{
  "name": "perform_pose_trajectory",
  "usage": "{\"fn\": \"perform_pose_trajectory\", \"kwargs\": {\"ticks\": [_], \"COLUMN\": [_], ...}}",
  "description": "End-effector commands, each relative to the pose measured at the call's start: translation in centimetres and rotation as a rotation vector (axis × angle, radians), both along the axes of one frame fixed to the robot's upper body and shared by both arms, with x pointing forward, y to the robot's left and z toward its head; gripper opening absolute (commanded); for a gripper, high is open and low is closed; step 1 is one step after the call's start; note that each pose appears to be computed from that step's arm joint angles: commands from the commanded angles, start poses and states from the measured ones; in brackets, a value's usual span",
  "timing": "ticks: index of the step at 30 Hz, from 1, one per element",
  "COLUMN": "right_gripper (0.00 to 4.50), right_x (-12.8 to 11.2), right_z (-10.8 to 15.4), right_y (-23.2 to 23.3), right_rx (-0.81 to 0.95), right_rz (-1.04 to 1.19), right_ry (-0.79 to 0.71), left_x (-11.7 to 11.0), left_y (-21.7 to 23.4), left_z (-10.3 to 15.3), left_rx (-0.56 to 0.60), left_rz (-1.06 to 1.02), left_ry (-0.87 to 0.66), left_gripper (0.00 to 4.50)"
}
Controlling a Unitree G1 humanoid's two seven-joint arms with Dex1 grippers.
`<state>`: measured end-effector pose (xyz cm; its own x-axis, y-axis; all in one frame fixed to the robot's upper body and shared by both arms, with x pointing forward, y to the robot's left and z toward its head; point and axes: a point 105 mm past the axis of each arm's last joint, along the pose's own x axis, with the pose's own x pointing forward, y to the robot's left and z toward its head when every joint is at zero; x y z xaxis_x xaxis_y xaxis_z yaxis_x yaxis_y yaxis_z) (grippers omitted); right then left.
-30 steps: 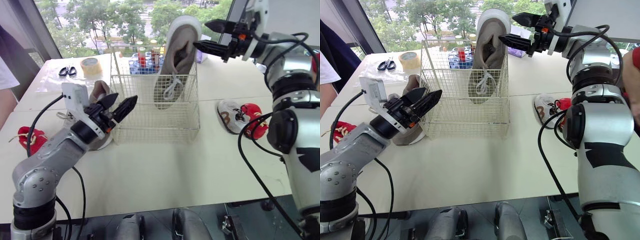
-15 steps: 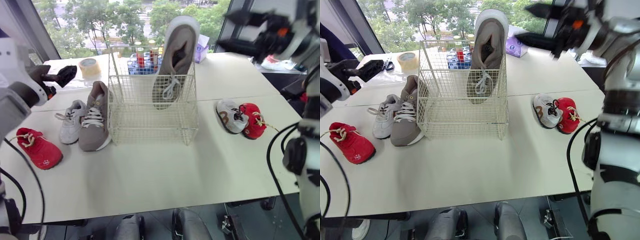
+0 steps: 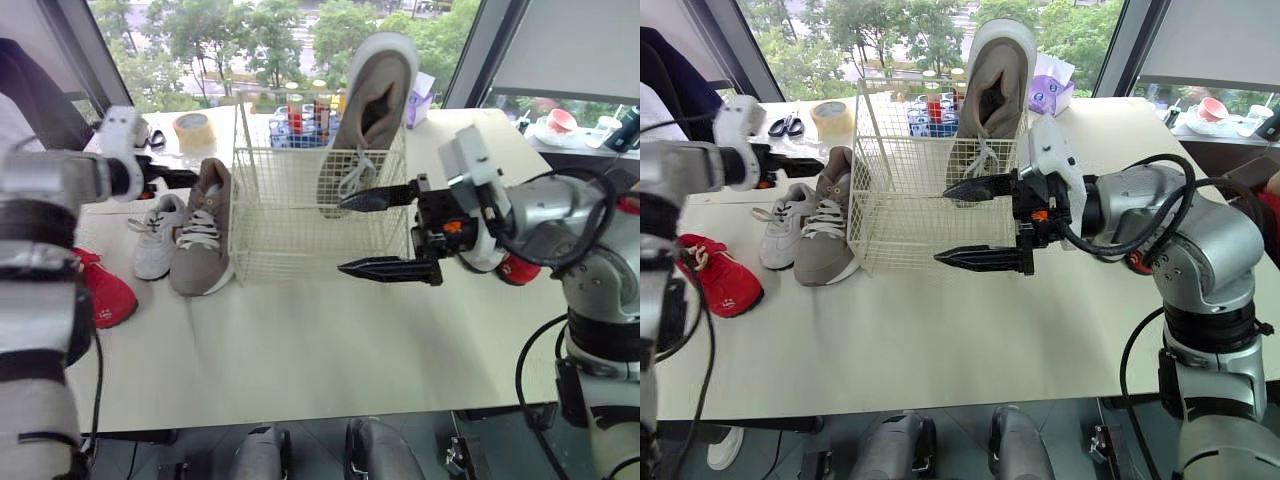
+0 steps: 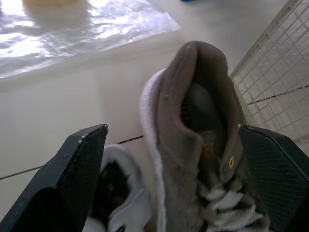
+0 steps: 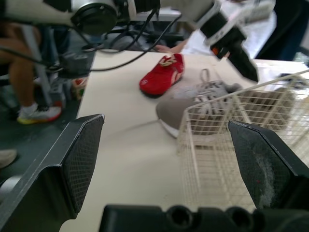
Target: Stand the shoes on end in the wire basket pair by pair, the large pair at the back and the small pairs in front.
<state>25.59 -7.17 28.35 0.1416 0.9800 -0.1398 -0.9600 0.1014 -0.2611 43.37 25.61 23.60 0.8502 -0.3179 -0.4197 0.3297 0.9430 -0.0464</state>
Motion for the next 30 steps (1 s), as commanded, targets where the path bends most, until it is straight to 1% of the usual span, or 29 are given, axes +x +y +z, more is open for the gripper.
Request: {"fn": "perform_pose_trajectory", "kwargs": {"ticks": [1, 3, 4, 6, 9, 11, 12, 14, 16, 20, 22, 23, 25, 27, 30], "right_gripper": [4.45, 4.45, 4.50, 4.50, 4.50, 4.50, 4.50, 4.50, 4.50, 4.50, 4.50, 4.50, 4.50, 4.50, 4.50], "right_x": [-0.5, -0.3, -0.3, -0.2, -0.2, -0.1, -0.1, 0.1, 0.3, 0.6, 0.6, 0.6, 0.7, 0.8, 1.1], "right_z": [1.0, 1.1, 1.2, 1.2, 1.3, 1.3, 1.3, 1.4, 1.5, 1.6, 1.7, 1.8, 1.9, 1.9, 2.0], "right_y": [0.2, 0.2, 0.3, 0.1, 0.0, -0.2, -0.2, -0.4, -0.6, -1.0, -1.3, -1.4, -1.5, -1.6, -1.8], "right_rx": [0.043, 0.056, 0.061, 0.070, 0.077, 0.082, 0.084, 0.088, 0.090, 0.090, 0.092, 0.096, 0.102, 0.105, 0.110], "right_rz": [-0.026, -0.048, -0.058, -0.081, -0.108, -0.124, -0.133, -0.150, -0.165, -0.190, -0.199, -0.202, -0.206, -0.212, -0.226], "right_ry": [-0.047, -0.051, -0.054, -0.059, -0.062, -0.063, -0.064, -0.069, -0.074, -0.079, -0.078, -0.075, -0.069, -0.066, -0.063], "left_x": [0.9, 1.2, 1.3, 1.5, 1.8, 1.9, 2.0, 2.1, 2.2, 2.2, 1.6, 0.9, -0.5, -1.6, -3.4], "left_y": [-0.5, -0.3, -0.1, -0.3, -0.6, -1.0, -1.1, -1.3, -1.4, -0.7, 0.1, 0.7, 1.7, 2.1, 2.0], "left_z": [-0.1, -1.5, -2.1, -2.8, -2.7, -2.4, -2.3, -1.8, -0.5, 5.8, 10.0, 12.8, 17.2, 19.9, 24.7], "left_rx": [0.043, 0.101, 0.121, 0.138, 0.139, 0.124, 0.113, 0.089, 0.045, -0.081, -0.144, -0.178, -0.193, -0.181, -0.134], "left_rz": [-0.008, 0.014, 0.038, 0.054, 0.062, 0.063, 0.063, 0.064, 0.072, 0.120, 0.154, 0.183, 0.209, 0.221, 0.229], "left_ry": [-0.013, 0.021, 0.031, 0.042, 0.031, 0.024, 0.020, 0.003, -0.038, -0.209, -0.319, -0.394, -0.519, -0.605, -0.810], "left_gripper": [4.43, 4.43, 4.19, 3.55, 2.11, 1.28, 0.94, 0.40, 0.26, 0.26, 0.26, 0.26, 0.26, 0.26, 0.26]}}
